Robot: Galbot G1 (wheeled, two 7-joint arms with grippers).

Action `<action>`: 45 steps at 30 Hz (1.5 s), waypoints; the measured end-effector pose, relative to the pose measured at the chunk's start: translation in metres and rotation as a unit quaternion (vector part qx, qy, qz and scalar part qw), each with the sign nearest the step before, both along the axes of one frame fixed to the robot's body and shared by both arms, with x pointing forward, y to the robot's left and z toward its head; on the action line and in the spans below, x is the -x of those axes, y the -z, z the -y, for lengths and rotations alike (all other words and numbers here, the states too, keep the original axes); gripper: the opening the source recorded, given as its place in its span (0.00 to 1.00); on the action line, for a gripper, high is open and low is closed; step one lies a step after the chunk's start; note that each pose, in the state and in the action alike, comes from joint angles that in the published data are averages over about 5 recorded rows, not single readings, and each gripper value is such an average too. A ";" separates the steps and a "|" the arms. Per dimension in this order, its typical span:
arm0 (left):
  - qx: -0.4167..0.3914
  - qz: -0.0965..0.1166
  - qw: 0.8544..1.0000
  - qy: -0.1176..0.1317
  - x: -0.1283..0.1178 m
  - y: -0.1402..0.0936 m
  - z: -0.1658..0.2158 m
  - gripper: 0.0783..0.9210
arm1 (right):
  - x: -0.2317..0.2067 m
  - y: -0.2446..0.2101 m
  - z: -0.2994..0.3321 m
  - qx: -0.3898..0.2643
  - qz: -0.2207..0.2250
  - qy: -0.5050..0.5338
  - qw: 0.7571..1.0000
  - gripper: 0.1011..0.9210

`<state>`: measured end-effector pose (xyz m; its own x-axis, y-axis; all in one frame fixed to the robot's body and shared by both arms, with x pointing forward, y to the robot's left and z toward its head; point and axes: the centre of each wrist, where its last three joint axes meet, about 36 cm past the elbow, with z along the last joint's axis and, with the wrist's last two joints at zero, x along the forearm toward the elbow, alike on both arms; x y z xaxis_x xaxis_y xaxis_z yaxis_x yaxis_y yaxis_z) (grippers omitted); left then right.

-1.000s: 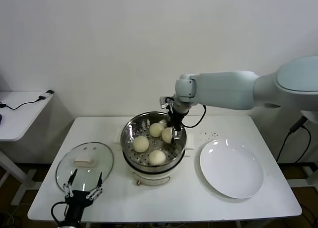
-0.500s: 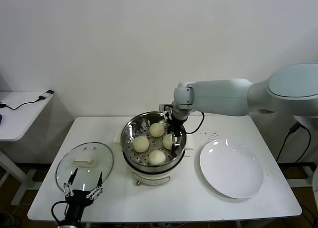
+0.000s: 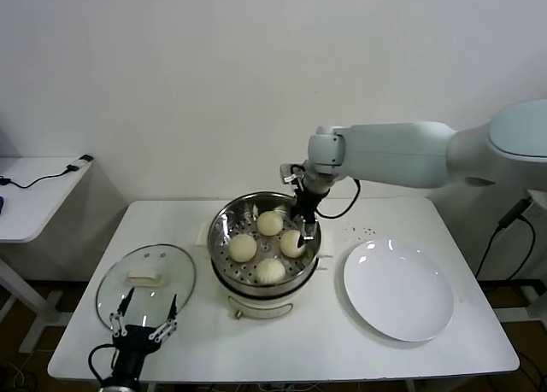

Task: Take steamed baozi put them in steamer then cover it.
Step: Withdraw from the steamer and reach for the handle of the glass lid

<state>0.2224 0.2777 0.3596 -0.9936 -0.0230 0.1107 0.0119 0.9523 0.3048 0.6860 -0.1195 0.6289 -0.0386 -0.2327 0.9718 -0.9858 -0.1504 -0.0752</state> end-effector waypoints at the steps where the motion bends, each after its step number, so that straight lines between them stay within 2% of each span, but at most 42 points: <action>1: -0.001 0.000 1.000 0.000 0.000 0.000 0.000 0.88 | 0.000 -0.004 0.005 -0.009 0.002 0.002 1.000 0.88; 9: -0.007 0.003 1.000 -0.003 -0.003 -0.003 -0.002 0.88 | 0.006 -0.019 0.059 -0.126 0.034 0.027 0.991 0.88; 15: -0.015 0.003 1.000 -0.009 -0.004 -0.005 -0.005 0.88 | 0.027 0.003 0.103 -0.252 0.080 0.059 0.963 0.88; 25: -0.032 0.006 0.999 -0.014 -0.004 -0.012 -0.003 0.88 | 0.076 0.066 0.160 -0.446 0.148 0.166 0.867 0.88; 36: -0.099 0.000 0.995 -0.028 -0.002 -0.020 -0.007 0.88 | 0.134 0.124 0.195 -0.560 0.189 0.287 0.754 0.88; 41: -0.184 -0.002 0.983 -0.025 -0.001 -0.024 -0.012 0.88 | 0.163 0.150 0.206 -0.585 0.198 0.339 0.710 0.88; 45: -0.281 -0.004 0.960 -0.014 -0.004 -0.025 -0.016 0.88 | 0.188 0.172 0.216 -0.593 0.204 0.381 0.680 0.88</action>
<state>0.2265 0.2935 0.3850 -0.9909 -0.1077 0.0811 -0.0061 0.6372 0.7706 0.4983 -0.3357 0.4565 -0.7971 -0.6037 -0.0087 -0.6038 0.7971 0.0113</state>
